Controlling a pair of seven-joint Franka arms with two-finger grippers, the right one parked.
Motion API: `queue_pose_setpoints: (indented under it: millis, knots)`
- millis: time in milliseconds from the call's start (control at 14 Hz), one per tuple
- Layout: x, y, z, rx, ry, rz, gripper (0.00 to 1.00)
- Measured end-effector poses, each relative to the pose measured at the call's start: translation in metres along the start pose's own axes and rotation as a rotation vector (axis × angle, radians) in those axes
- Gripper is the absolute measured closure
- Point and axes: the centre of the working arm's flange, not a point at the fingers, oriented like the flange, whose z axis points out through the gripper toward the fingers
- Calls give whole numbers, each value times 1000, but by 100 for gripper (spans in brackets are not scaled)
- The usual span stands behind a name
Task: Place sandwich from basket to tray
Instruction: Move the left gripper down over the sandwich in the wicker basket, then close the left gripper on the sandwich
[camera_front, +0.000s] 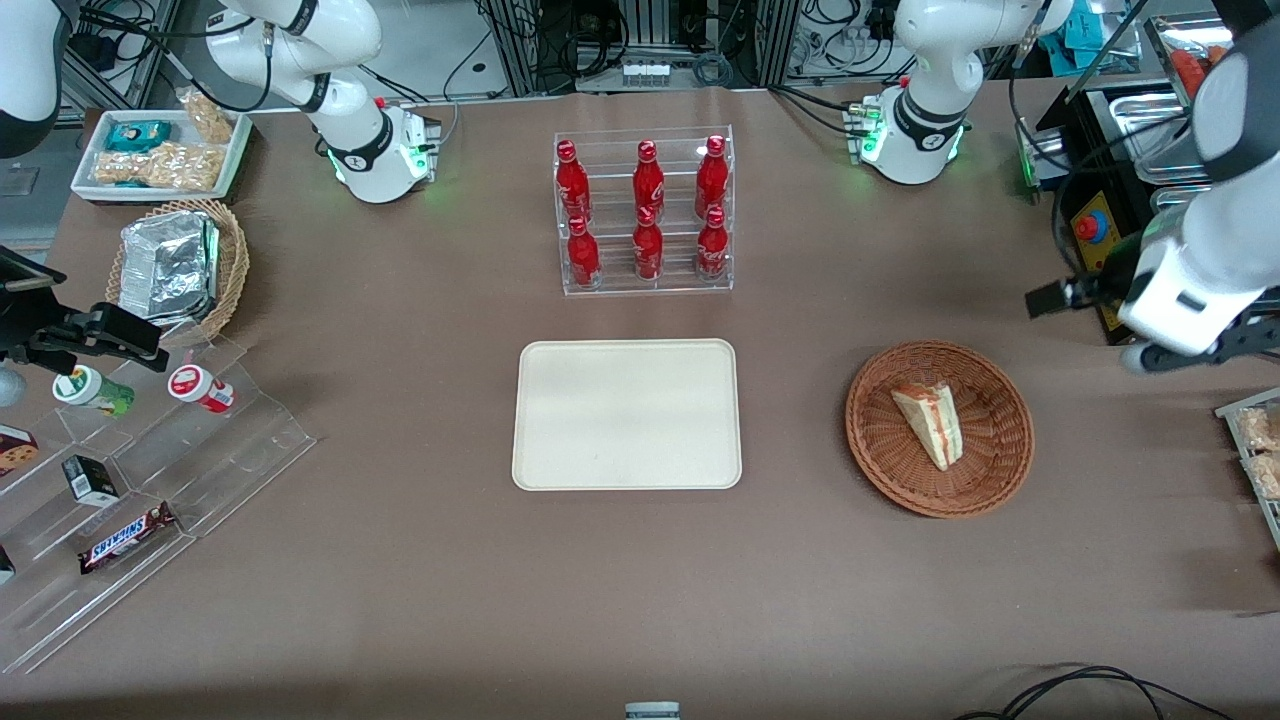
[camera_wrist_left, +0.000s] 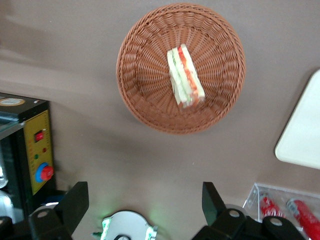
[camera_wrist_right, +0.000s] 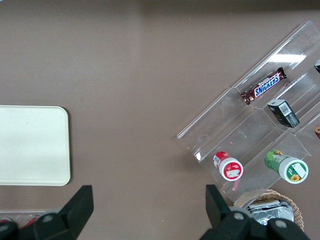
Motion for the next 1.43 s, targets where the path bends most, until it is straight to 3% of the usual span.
queue_pose_setpoints:
  millis: [286, 643, 929, 1429]
  knots:
    - [38, 12, 72, -19, 4, -30, 0]
    - [59, 20, 131, -55, 47, -259, 0]
    - [74, 30, 163, -78, 51, -349, 0]
    - [71, 55, 239, -104, 67, -391, 0]
